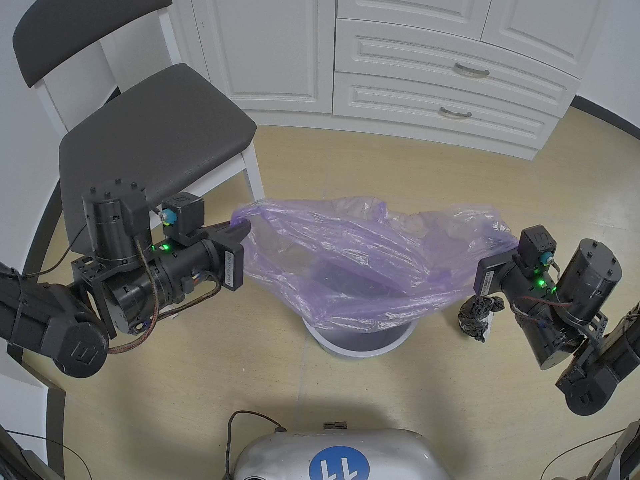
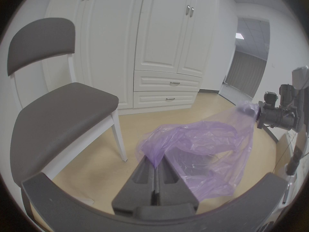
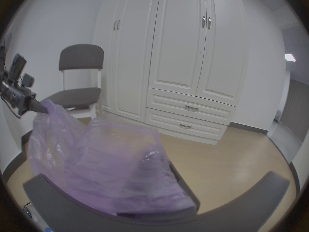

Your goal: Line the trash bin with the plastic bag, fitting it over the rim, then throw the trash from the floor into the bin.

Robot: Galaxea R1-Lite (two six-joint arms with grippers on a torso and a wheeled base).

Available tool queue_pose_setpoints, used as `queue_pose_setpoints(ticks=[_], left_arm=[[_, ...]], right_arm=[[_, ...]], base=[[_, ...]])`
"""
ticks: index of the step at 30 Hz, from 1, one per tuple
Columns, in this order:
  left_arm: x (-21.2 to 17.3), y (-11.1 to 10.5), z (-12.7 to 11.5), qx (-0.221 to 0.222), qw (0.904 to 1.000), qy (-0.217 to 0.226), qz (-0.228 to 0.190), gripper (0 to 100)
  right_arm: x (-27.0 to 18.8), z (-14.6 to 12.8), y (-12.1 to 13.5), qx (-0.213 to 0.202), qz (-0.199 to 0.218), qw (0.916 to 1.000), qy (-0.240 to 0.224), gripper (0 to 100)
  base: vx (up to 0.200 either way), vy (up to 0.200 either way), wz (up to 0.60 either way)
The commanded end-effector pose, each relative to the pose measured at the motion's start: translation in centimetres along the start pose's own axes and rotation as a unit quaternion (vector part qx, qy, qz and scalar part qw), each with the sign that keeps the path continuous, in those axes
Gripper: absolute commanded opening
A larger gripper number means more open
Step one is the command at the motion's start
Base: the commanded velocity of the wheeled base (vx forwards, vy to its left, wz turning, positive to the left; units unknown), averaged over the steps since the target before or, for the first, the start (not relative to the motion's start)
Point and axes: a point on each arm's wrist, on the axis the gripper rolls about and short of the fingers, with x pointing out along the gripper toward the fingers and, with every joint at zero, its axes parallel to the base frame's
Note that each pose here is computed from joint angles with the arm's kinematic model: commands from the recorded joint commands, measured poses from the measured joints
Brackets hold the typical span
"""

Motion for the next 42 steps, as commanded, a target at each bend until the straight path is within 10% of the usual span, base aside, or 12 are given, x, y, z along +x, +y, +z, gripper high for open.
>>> queue_pose_setpoints(ticks=[1, 42], left_arm=[[0.1, -0.9, -0.7, 0.009, 0.9998, 0.014, -0.007, 0], [-2.1, 4.5, -1.3, 0.018, 0.9968, 0.018, 0.076, 0]], right_arm=[[0.5, -1.4, 1.7, -0.015, 0.009, 0.9997, 0.019, 0], [1.1, -4.7, -2.5, -0.135, -0.093, 0.9815, 0.098, 0]], base=[[0.000, 0.000, 0.00], [0.000, 0.000, 0.00]])
